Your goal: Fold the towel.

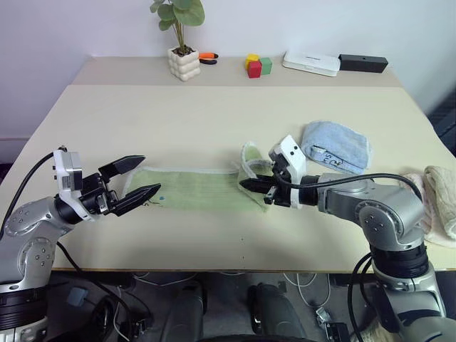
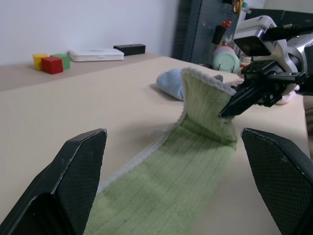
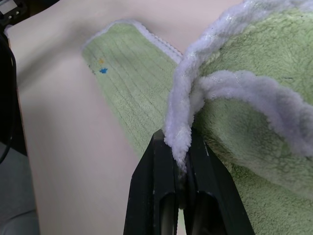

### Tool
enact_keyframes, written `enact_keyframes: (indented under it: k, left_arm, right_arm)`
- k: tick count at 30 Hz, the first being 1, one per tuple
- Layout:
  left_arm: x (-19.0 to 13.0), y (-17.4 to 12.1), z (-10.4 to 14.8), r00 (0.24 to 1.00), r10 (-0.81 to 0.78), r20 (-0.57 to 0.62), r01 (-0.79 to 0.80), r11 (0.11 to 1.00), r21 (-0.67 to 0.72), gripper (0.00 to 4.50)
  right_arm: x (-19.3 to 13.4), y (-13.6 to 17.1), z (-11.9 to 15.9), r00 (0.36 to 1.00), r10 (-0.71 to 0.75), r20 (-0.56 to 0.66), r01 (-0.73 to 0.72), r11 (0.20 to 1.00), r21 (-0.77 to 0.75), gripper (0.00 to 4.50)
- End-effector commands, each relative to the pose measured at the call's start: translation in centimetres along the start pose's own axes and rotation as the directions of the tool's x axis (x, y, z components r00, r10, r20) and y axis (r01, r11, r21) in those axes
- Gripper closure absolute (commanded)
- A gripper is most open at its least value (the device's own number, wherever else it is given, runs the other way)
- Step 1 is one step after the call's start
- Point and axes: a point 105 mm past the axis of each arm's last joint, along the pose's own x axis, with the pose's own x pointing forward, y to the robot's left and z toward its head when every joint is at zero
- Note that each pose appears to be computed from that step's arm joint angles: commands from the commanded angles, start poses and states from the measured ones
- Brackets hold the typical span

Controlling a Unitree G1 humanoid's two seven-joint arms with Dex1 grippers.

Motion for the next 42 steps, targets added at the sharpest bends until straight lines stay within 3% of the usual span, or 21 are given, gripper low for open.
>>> enact_keyframes:
  k: [1, 14, 17, 24, 29, 35, 39, 42]
  left_arm:
    - [0.0, -0.2, 0.8, 1.0, -0.01, 0.012, 0.009, 0.999, 0.039, 0.0]
    - [0.1, -0.2, 0.9, 1.0, -0.008, 0.01, 0.008, 0.999, 0.04, 0.0]
    - [0.1, -0.2, 0.9, 1.0, -0.007, 0.01, 0.006, 0.999, 0.042, 0.0]
    - [-0.1, -0.2, 0.9, 1.0, -0.001, 0.007, 0.001, 0.999, 0.045, 0.0]
    - [-0.1, -0.2, 0.9, 1.0, 0.001, 0.006, -0.001, 0.999, 0.047, 0.0]
    - [-0.1, -0.1, 0.9, 1.0, 0.001, 0.009, -0.001, 0.999, 0.048, 0.0]
    - [0.0, 0.0, 0.9, 1.0, -0.001, 0.007, 0.001, 0.999, 0.051, 0.0]
    - [0.0, 0.0, 0.9, 1.0, -0.002, 0.007, 0.002, 0.999, 0.051, 0.0]
  right_arm:
    - [0.1, 0.5, 1.0, 0.999, 0.014, 0.049, -0.012, 0.999, -0.033, 4.46]
    - [1.1, 1.0, 0.7, 0.998, 0.04, 0.055, -0.04, 0.999, -0.004, 4.46]
    - [1.5, 0.9, 0.5, 0.998, 0.04, 0.053, -0.041, 0.999, 0.01, 3.58]
    - [1.9, 1.3, 0.3, 0.996, 0.07, 0.047, -0.071, 0.997, 0.007, 0.14]
    - [1.3, 0.8, 0.6, 0.997, 0.072, 0.042, -0.071, 0.997, -0.01, 0.06]
    - [0.2, -0.6, 2.9, 0.991, 0.001, 0.13, 0.026, 0.978, -0.205, 0.06]
    - [0.5, 0.6, 3.3, 0.99, 0.003, 0.142, 0.073, 0.85, -0.522, 0.06]
    - [0.6, 1.9, 3.3, 0.987, 0.042, 0.153, 0.053, 0.822, -0.567, 0.06]
